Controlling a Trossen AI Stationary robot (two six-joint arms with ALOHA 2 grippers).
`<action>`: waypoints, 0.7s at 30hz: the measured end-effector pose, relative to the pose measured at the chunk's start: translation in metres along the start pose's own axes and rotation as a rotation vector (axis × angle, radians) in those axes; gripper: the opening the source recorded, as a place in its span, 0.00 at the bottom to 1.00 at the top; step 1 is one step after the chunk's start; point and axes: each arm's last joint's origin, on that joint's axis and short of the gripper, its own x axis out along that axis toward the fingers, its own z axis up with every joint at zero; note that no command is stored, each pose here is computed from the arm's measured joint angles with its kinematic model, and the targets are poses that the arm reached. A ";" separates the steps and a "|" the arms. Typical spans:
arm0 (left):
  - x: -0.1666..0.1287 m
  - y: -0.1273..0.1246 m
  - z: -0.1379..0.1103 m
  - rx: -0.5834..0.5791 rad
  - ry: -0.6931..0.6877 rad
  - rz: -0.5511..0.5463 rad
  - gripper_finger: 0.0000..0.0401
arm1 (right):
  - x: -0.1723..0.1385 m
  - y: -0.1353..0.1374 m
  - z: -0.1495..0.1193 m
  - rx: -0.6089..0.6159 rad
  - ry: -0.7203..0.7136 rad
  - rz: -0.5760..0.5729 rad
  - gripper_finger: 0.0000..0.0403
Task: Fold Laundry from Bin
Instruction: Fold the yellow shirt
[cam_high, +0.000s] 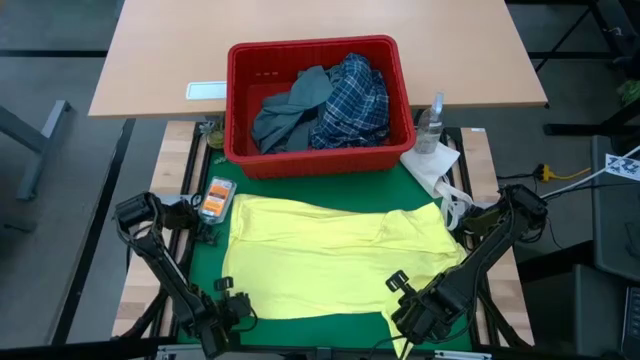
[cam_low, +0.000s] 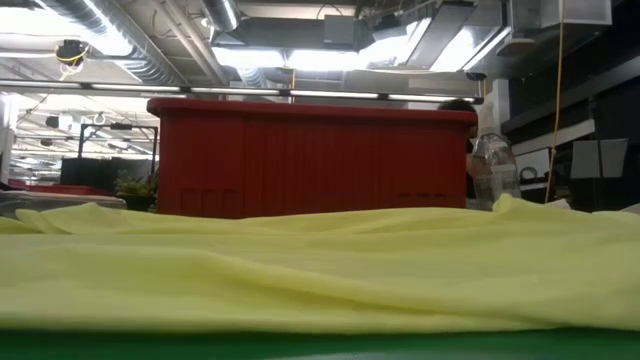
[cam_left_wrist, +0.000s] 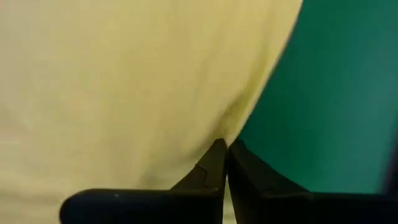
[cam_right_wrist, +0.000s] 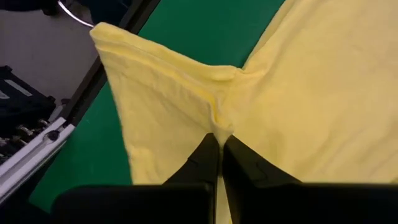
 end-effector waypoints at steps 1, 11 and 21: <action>-0.003 0.004 0.002 -0.003 0.008 0.015 0.02 | -0.005 -0.001 -0.002 0.021 -0.006 -0.010 0.04; -0.061 0.051 0.033 -0.066 -0.092 0.119 0.00 | -0.055 -0.016 -0.050 0.383 0.099 -0.362 0.04; -0.073 0.106 0.061 -0.204 -0.075 0.429 0.00 | -0.067 -0.029 -0.087 0.706 0.104 -0.611 0.04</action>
